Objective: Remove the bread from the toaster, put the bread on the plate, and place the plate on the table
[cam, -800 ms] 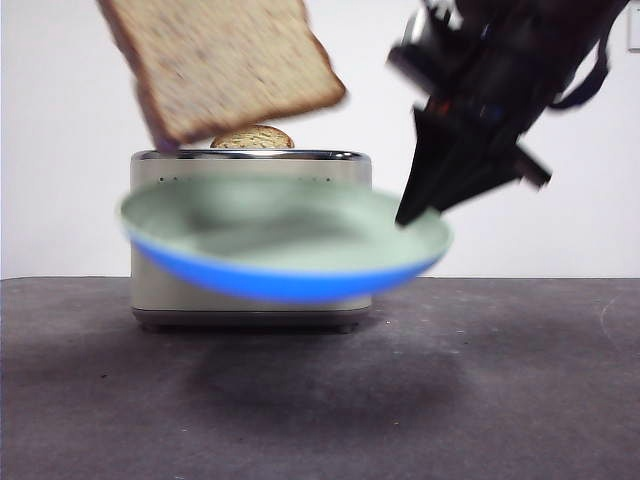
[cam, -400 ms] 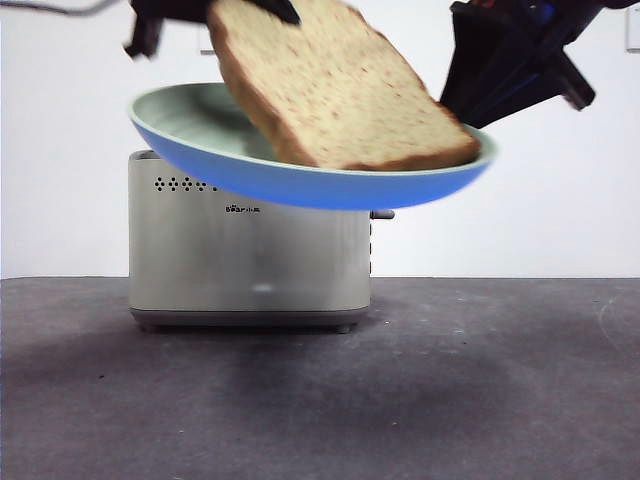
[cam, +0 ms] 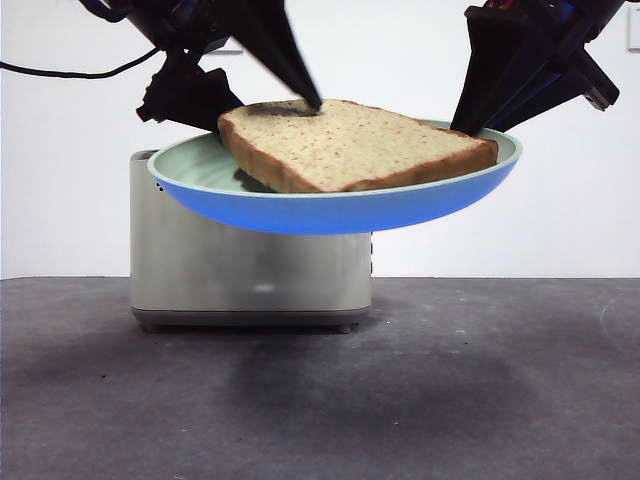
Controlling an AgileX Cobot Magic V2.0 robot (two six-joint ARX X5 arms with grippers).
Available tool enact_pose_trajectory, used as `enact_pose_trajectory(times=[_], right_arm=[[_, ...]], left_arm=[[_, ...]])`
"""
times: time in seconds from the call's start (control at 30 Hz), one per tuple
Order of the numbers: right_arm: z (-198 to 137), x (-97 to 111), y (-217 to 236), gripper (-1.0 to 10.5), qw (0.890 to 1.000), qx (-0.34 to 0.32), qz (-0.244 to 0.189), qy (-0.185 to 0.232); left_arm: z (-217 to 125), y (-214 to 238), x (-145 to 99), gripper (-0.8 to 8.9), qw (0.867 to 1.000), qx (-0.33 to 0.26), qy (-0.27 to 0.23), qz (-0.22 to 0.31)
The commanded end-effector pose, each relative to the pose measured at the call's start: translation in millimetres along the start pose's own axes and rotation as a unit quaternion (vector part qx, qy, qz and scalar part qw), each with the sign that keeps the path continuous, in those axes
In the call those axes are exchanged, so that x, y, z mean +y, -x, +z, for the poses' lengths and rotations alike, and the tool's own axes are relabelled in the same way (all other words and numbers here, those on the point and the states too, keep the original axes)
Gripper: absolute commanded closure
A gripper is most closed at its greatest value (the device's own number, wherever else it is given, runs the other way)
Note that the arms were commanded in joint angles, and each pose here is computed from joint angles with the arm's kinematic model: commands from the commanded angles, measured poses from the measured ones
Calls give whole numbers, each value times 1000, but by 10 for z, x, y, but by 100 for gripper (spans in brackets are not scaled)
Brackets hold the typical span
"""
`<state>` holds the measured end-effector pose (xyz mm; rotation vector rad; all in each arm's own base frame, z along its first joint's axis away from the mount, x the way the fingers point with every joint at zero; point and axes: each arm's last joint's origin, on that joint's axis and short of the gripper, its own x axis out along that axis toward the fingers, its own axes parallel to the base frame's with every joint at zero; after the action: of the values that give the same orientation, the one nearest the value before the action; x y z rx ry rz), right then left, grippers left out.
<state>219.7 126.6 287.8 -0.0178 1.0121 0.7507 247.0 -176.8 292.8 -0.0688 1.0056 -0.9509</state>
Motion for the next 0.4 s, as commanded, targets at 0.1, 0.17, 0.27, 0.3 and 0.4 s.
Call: enact_pose_trajectory(times=[0.1,0.17,0.27,0.3,0.4], right_arm=[[10,-17,25,959,1000,-9,-25,-3],[7,-54,38,959,999,-9,-29,-10],[8,-127,65,959,999,-12,-38,-22],[8,-154,75,959,999,-13,-41,-27],[11,-270,76,959,998,-12,-53,-43]], left_arm=[[145,96,-111,274,1000,-18,-5,-17],[255,238,-205,274,999,-29,-13,-18],[422,490,-388,274,998,-47,-37,-20],[470,592,-452,274,997,-52,-50,-21],[563,923,-665,274,993,-71,-88,-22]])
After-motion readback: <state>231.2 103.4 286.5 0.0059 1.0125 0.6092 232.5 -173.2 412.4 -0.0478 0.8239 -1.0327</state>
